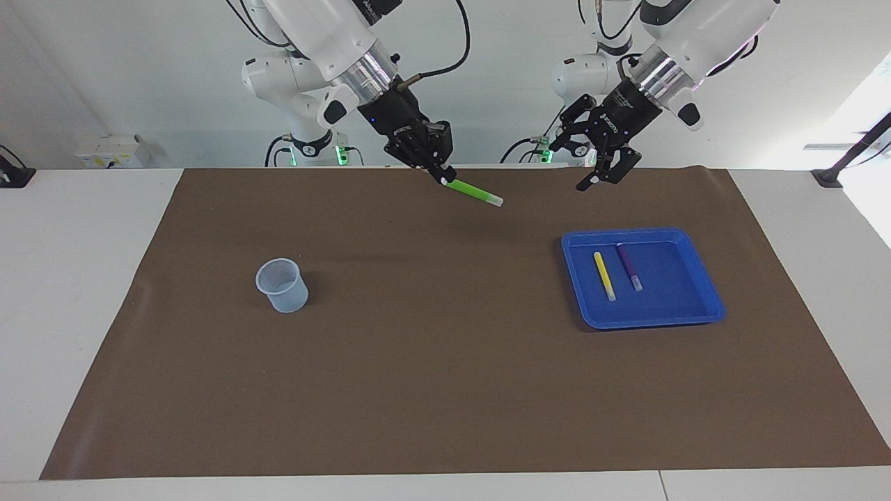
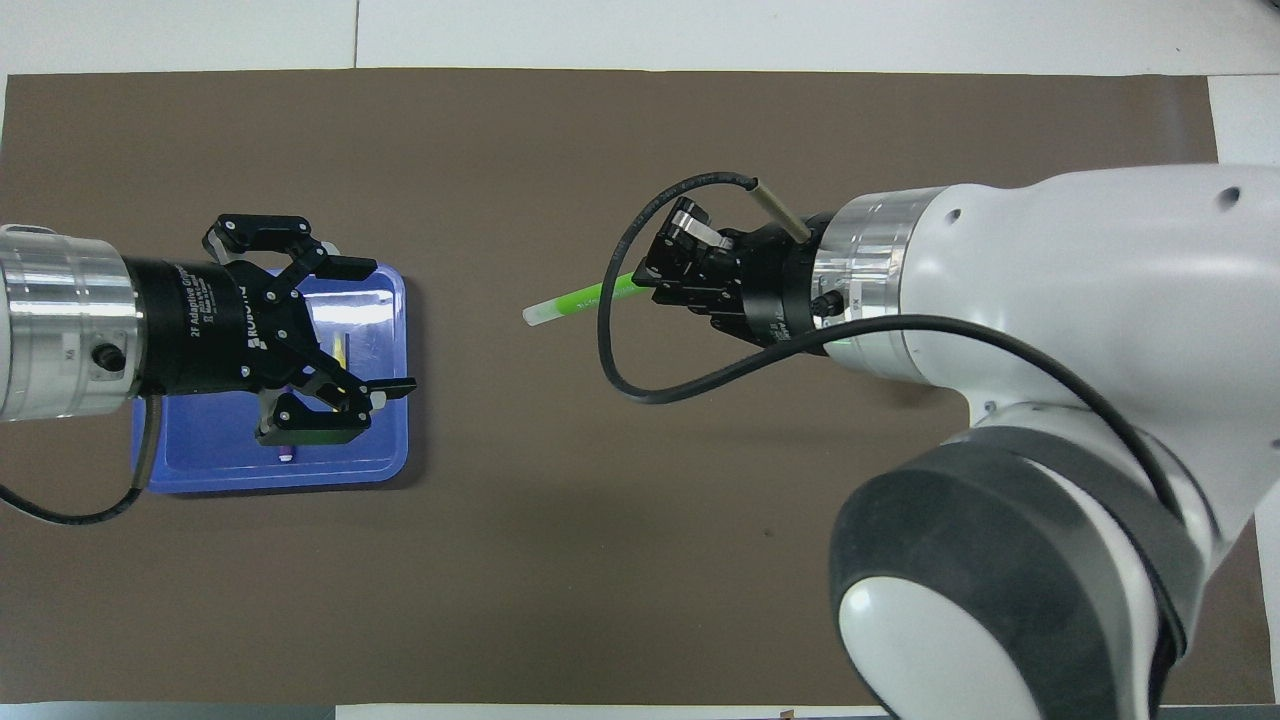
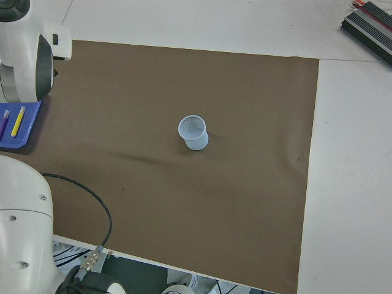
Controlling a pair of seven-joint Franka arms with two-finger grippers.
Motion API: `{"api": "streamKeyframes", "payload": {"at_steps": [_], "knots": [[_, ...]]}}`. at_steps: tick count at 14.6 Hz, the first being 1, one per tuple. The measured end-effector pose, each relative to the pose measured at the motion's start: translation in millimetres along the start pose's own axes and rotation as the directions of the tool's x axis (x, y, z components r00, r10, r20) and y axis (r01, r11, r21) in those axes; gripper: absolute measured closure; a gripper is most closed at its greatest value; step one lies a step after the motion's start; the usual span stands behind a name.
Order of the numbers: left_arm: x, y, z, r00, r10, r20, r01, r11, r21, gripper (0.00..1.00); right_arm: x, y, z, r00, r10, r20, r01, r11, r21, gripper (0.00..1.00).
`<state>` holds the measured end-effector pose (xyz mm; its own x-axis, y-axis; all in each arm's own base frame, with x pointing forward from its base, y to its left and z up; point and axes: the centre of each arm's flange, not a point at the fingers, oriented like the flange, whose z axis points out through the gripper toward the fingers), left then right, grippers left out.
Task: Right arm passes pens to left for tray arrangement
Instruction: 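Carry the green pen toward the left gripper while the left gripper approaches, then close the left gripper on the green pen's free end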
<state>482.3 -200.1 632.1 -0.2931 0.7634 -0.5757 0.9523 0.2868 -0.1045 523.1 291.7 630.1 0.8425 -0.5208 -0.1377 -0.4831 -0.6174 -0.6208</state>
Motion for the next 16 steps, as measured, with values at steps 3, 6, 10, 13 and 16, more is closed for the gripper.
{"api": "streamKeyframes", "payload": {"at_steps": [3,6,10,13,16], "knots": [[-32.7,-33.7,27.4,0.998,0.056,-0.020,-0.056,0.998,0.018,0.00,-30.4,-0.7,18.5,0.996,0.081,-0.021,-0.080,0.995,0.056,0.82],[-53.4,-53.7,42.2,0.992,0.127,-0.026,-0.128,0.992,-0.014,0.00,-42.4,4.6,23.2,0.996,0.086,-0.021,-0.084,0.995,0.058,0.82],[-49.7,-47.1,52.1,0.988,0.147,-0.048,-0.151,0.985,-0.082,0.00,-40.1,7.0,19.4,0.996,0.091,-0.026,-0.089,0.994,0.061,0.82],[-42.1,-35.4,63.7,0.990,0.138,-0.041,-0.142,0.983,-0.112,0.00,-39.7,7.9,20.2,0.995,0.092,-0.026,-0.090,0.994,0.059,0.82],[-40.4,-29.2,72.6,0.990,0.136,-0.031,-0.139,0.982,-0.126,0.00,-39.6,8.3,20.6,0.995,0.093,-0.026,-0.091,0.994,0.058,0.82]]}}
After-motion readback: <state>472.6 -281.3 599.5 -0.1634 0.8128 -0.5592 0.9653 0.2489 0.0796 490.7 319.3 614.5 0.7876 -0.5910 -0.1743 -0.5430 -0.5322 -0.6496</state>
